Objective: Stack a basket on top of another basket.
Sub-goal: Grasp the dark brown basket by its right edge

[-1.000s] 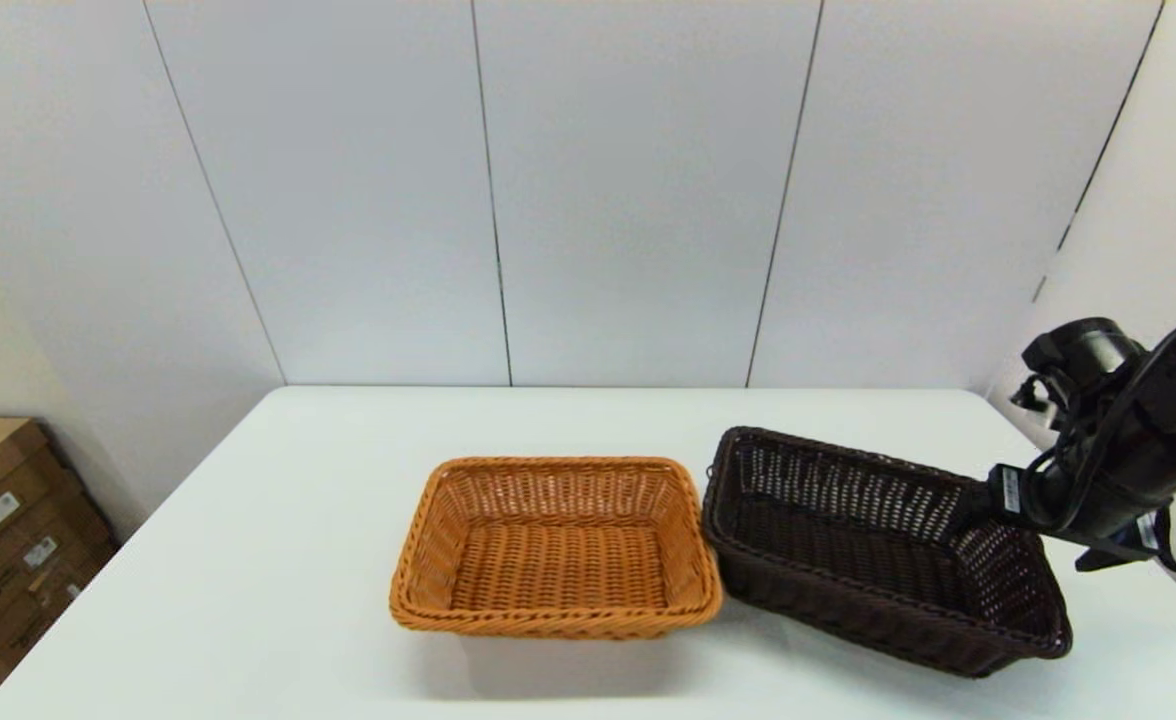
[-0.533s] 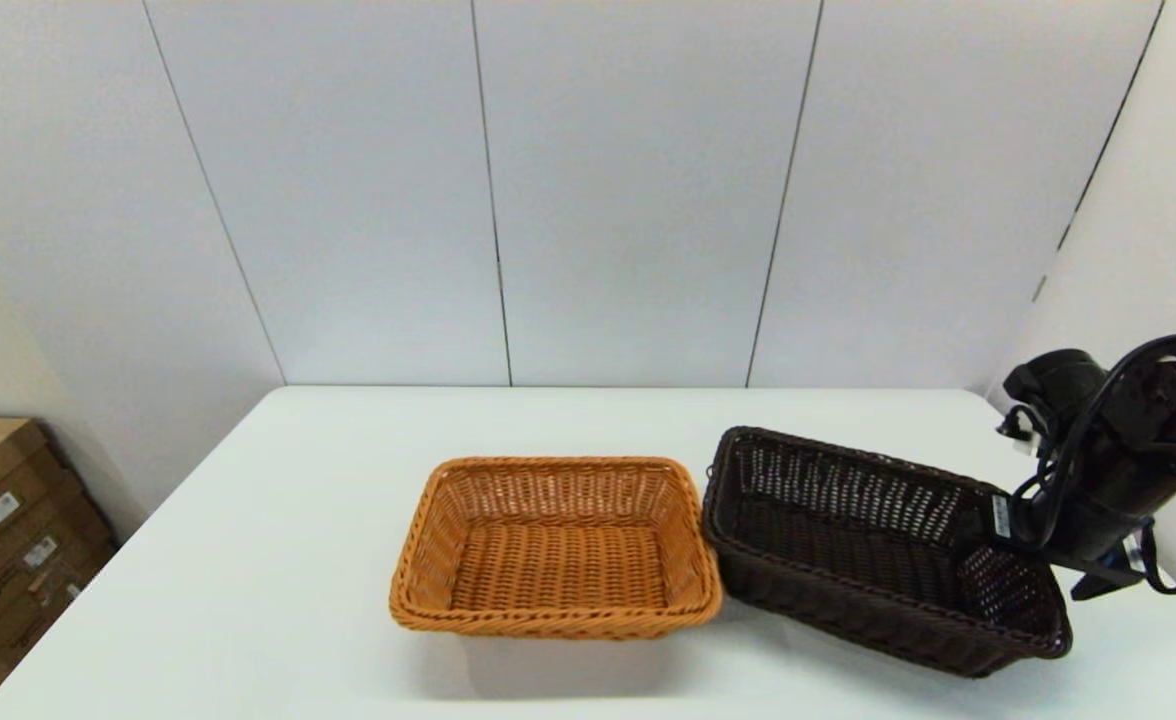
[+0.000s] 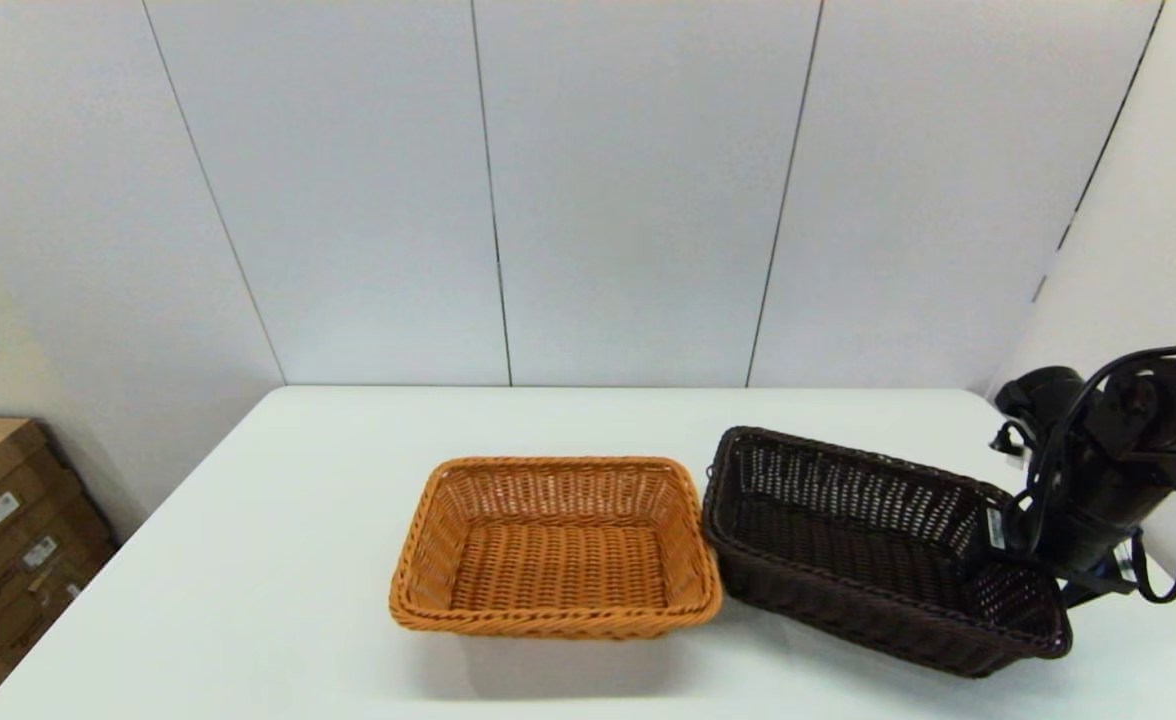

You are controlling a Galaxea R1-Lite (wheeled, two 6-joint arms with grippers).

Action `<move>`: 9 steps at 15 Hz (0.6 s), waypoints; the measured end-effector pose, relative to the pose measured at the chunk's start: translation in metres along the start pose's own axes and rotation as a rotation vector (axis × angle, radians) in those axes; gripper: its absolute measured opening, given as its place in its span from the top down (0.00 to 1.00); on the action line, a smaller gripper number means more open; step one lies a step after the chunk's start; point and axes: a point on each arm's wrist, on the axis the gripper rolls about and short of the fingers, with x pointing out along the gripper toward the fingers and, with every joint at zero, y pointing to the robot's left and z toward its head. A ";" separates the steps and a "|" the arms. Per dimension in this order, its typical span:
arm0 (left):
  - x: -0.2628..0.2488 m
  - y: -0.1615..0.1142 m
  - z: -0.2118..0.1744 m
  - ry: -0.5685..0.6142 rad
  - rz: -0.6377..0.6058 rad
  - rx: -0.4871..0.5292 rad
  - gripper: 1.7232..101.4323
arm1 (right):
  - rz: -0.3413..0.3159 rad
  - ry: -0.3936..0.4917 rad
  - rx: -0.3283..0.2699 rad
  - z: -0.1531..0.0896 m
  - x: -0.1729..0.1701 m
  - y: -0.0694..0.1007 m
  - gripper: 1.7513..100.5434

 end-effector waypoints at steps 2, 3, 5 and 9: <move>0.000 0.000 0.000 0.000 0.000 0.000 0.04 | 0.002 -0.005 -0.001 0.001 0.001 0.000 0.41; 0.000 0.000 0.000 0.000 0.000 0.000 0.04 | 0.002 -0.005 0.000 0.001 0.001 0.000 0.48; 0.000 0.000 0.000 0.000 0.000 0.000 0.04 | 0.004 -0.007 0.002 0.002 0.001 0.000 0.70; 0.000 0.000 0.000 0.000 0.000 0.000 0.04 | 0.007 -0.019 0.011 0.004 0.000 -0.002 0.86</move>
